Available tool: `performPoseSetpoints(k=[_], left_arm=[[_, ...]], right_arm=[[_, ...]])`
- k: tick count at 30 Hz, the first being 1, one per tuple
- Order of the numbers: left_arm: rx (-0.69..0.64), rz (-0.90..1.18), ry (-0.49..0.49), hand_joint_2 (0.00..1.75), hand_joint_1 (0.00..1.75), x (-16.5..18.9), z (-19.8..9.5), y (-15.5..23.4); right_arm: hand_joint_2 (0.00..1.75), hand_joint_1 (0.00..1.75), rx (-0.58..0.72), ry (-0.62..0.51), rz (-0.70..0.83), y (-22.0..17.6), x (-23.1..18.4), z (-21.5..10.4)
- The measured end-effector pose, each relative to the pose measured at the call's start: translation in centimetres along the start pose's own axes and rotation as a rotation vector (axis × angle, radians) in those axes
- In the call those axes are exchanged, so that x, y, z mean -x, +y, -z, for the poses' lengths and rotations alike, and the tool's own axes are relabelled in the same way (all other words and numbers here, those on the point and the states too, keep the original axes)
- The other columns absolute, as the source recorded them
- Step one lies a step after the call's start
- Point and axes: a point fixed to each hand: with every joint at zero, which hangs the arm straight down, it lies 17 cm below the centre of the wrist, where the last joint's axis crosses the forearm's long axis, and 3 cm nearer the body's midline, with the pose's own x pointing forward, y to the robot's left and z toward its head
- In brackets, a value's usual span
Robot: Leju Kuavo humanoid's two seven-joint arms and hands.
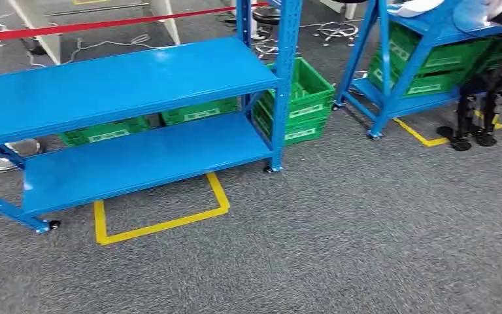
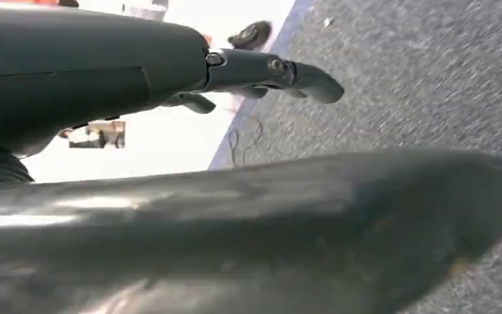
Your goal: Take the parts from the cabinet and place them on the table.
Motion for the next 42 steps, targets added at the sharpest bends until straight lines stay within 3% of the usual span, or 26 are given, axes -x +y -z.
performPoseSetpoints(k=[33,34,39,40,42], left_arm=[[0.003,0.004,0.007,0.0,0.0,0.5,0.1,-0.1],[0.002,0.005,0.009,0.0,0.0,0.6,0.2,-0.1],[-0.001,0.005,0.002,0.0,0.0,0.1,0.1,0.1],[0.0,0.006,0.003,0.0,0.0,0.2,0.1,0.0],[-0.003,0.011,0.004,0.0,0.0,0.3,0.1,0.1]], right_arm=[[1.75,0.0,0.004,0.011,0.002,-0.1,0.3,0.0],[0.0,0.0,0.006,0.01,0.002,-0.1,0.2,0.0],[0.0,0.0,0.004,0.026,0.002,0.1,0.8,0.1],[1.75,0.0,0.004,0.032,0.002,0.1,0.8,0.1],[1.75,0.0,0.006,0.04,0.0,0.0,0.9,0.0]])
